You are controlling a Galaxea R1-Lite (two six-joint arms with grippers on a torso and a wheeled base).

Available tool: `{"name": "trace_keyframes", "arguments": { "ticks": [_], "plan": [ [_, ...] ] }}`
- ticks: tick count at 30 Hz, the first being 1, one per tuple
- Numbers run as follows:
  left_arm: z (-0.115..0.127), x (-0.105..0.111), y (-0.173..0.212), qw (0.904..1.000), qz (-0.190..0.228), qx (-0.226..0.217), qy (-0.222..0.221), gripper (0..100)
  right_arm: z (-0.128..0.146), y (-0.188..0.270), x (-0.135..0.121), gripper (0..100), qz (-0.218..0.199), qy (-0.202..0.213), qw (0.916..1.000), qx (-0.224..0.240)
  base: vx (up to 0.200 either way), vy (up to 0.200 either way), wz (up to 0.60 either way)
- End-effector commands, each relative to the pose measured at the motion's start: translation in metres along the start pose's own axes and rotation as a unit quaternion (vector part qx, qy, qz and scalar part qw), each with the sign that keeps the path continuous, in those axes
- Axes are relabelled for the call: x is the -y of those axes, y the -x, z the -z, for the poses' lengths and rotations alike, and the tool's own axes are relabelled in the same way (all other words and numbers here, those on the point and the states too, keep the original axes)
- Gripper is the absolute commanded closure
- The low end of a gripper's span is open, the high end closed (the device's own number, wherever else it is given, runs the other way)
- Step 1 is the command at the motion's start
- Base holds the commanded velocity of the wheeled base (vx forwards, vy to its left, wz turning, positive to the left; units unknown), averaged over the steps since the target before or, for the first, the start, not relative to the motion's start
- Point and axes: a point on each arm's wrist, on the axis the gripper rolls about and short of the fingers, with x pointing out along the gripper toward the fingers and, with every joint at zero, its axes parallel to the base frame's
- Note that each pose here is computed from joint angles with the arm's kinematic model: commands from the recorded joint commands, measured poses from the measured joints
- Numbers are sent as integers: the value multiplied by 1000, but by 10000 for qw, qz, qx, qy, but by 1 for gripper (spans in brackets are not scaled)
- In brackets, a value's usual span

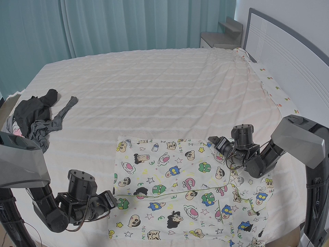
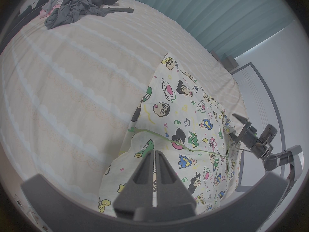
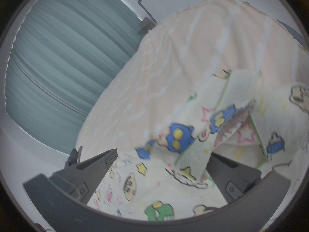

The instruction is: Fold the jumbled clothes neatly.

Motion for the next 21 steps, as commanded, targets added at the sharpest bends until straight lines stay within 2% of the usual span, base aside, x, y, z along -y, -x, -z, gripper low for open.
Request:
{"name": "trace_keyframes", "arguments": {
  "ticks": [1,10,17,19,20,21],
  "plan": [
    [0,-1,-1,10000,-19,2,10,100,-24,-4,-21,0,-400,-113,9982,441,0,0,0],
    [1,-2,-2,10000,-49,-23,9,100,-62,-7,-56,0,-1067,-189,9879,1111,0,0,0],
    [1,-3,-3,10000,-92,-19,8,100,-86,-22,-72,0,-1338,361,9773,1603,0,0,0],
    [2,-3,-3,10000,-94,-28,-5,100,-85,-26,-71,0,-1309,448,9776,1588,0,0,0],
    [1,-3,-3,9999,-98,-24,0,100,-80,-33,-65,0,-1145,685,9798,1490,0,0,0],
    [1,-3,-3,9999,-98,-24,0,100,-79,-34,-64,0,-1120,719,9801,1472,0,0,0]
  ]
}}
